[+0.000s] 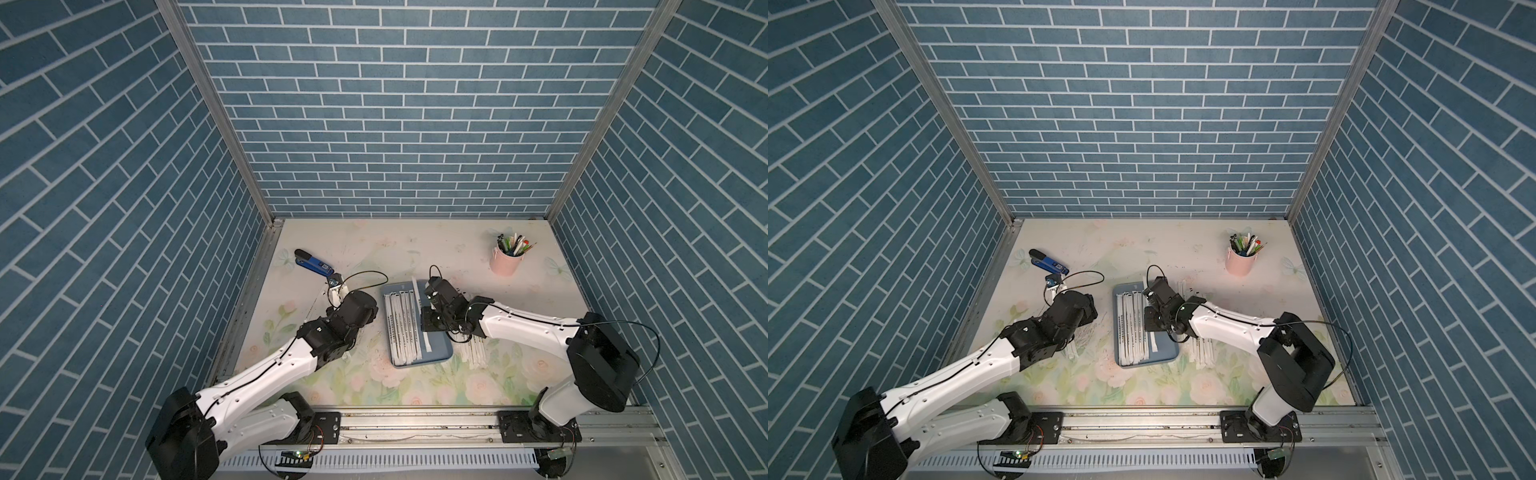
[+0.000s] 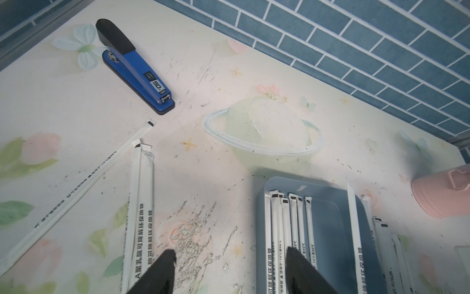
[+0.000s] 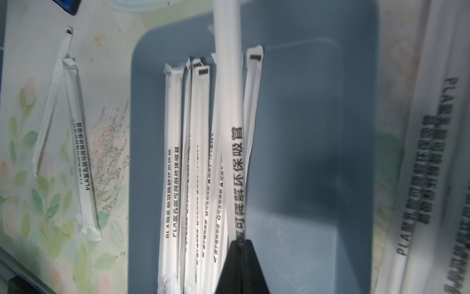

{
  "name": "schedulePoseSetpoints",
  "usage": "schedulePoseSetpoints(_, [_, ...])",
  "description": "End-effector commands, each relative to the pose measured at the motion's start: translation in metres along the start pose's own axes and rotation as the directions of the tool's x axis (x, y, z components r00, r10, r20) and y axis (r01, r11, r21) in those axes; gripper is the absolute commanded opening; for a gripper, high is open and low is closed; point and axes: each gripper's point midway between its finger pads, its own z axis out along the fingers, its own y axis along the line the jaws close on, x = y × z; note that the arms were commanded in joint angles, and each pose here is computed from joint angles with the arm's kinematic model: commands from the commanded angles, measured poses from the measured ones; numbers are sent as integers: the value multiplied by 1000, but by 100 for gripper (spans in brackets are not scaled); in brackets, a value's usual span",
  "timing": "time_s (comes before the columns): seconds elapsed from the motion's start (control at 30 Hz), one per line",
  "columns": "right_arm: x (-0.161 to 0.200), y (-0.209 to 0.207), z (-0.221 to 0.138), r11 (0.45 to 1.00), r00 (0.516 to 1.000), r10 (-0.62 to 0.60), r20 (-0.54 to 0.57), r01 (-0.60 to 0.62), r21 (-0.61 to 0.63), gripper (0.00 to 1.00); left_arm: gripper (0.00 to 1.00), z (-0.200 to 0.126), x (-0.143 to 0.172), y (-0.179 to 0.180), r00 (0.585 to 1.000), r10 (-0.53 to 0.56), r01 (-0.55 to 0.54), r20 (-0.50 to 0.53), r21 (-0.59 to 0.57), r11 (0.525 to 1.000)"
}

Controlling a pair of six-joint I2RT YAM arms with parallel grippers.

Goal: Put the straws into the storage box
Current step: Place the straw in the storage box.

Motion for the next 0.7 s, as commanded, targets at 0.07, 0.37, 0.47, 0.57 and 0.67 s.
schedulePoseSetpoints(0.07, [16, -7, 19, 997, 996, 80, -29, -80, -6, 5, 71, 4, 14, 11, 999, 19, -20, -45, -33, 999])
schedulePoseSetpoints(0.37, [29, -10, 33, 996, 992, 84, -94, -84, 2, 5, 71, 5, 15, 11, 999, 24, -26, -45, -35, 999])
schedulePoseSetpoints(0.47, [31, -11, 36, 996, 990, 90, -105, -90, 6, 6, 71, 5, 16, 13, 999, 24, -25, -46, -37, 999])
schedulePoseSetpoints(0.57, [30, -12, 37, 996, 990, 90, -105, -89, 9, 7, 71, 5, 16, 13, 999, 20, -22, -46, -35, 999])
schedulePoseSetpoints(0.67, [29, -11, 35, 996, 991, 86, -102, -86, 12, 12, 71, 5, 16, 13, 999, 19, -21, -47, -35, 999])
